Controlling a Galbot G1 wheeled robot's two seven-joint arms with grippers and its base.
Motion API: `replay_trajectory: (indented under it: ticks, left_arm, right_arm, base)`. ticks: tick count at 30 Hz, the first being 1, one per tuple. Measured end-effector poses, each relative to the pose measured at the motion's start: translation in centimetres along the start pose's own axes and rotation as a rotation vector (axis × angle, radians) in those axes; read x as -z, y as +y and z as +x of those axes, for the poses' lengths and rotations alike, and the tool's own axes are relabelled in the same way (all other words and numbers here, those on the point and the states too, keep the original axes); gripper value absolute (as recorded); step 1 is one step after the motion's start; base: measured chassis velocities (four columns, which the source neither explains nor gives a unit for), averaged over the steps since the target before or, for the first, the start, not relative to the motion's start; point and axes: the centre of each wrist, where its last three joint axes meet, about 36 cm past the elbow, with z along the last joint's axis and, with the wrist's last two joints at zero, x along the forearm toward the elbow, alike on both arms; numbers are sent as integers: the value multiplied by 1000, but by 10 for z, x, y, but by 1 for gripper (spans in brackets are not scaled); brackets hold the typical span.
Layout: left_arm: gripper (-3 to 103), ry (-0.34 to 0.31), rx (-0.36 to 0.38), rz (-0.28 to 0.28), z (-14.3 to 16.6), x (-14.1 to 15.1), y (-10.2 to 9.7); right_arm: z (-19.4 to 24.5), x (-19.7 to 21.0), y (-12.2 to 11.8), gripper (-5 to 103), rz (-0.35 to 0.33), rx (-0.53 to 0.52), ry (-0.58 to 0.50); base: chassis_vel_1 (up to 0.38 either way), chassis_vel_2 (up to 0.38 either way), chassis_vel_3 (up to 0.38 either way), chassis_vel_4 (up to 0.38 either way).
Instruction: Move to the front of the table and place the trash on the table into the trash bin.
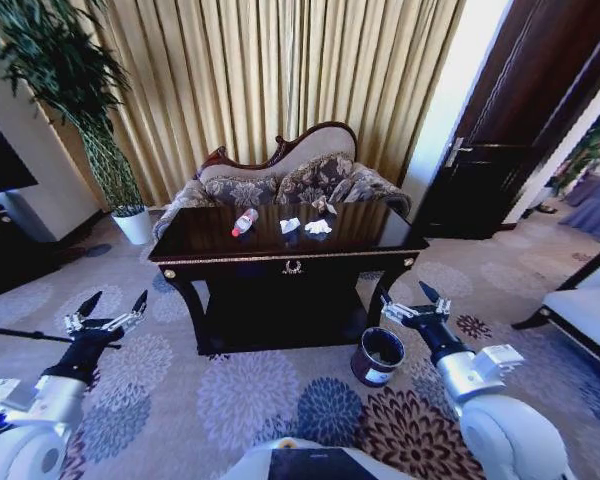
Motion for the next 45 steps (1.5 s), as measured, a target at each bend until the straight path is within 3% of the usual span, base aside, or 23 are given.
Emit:
replay_trajectory:
  ticks: [33, 45]
  left_arm:
    - [100, -5, -11, 0, 1, 2, -1]
    - [100, -5, -9, 5, 1, 1, -1]
  right_arm:
    - [0, -2, 5, 100, 1, 6, 3]
    - [-3, -6, 7, 100, 10, 4, -2]
  base:
    - [-158, 156, 159, -155]
    - [-42, 51, 52, -57]
